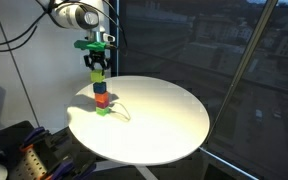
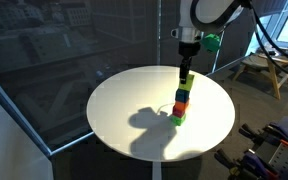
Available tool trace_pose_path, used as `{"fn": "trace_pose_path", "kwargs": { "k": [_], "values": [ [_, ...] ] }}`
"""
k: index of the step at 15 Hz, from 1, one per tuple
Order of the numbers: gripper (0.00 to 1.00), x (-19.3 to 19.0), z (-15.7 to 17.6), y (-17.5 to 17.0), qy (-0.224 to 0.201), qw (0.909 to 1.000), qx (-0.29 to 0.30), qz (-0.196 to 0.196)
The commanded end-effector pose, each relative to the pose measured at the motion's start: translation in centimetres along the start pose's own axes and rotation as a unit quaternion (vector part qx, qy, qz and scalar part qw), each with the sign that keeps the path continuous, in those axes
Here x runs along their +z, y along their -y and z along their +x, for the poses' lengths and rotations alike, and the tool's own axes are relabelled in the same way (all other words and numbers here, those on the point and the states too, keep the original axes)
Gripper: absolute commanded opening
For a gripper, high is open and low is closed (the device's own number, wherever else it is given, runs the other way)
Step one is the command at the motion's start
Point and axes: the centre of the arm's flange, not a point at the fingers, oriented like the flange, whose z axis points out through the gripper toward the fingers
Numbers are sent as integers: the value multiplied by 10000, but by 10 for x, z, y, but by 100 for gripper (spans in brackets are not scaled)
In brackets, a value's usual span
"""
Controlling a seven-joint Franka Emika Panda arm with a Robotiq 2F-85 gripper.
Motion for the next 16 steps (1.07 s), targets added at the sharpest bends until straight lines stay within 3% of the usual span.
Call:
{"fn": "trace_pose_path", "kwargs": {
  "k": [1,6,7,8,10,13,16],
  "values": [
    [30,2,2,-5,-60,10000,1,-15],
    [30,6,3,-8,-50,10000,3,-11],
    [39,6,3,-8,-51,10000,-11,-14],
    [80,6,3,-8,-58,10000,-14,11],
    [80,6,3,-7,-55,10000,-26,9],
    [100,6,2,-7,-49,10000,-45,5],
    [100,6,2,-6,-50,10000,-56,5]
  ]
}}
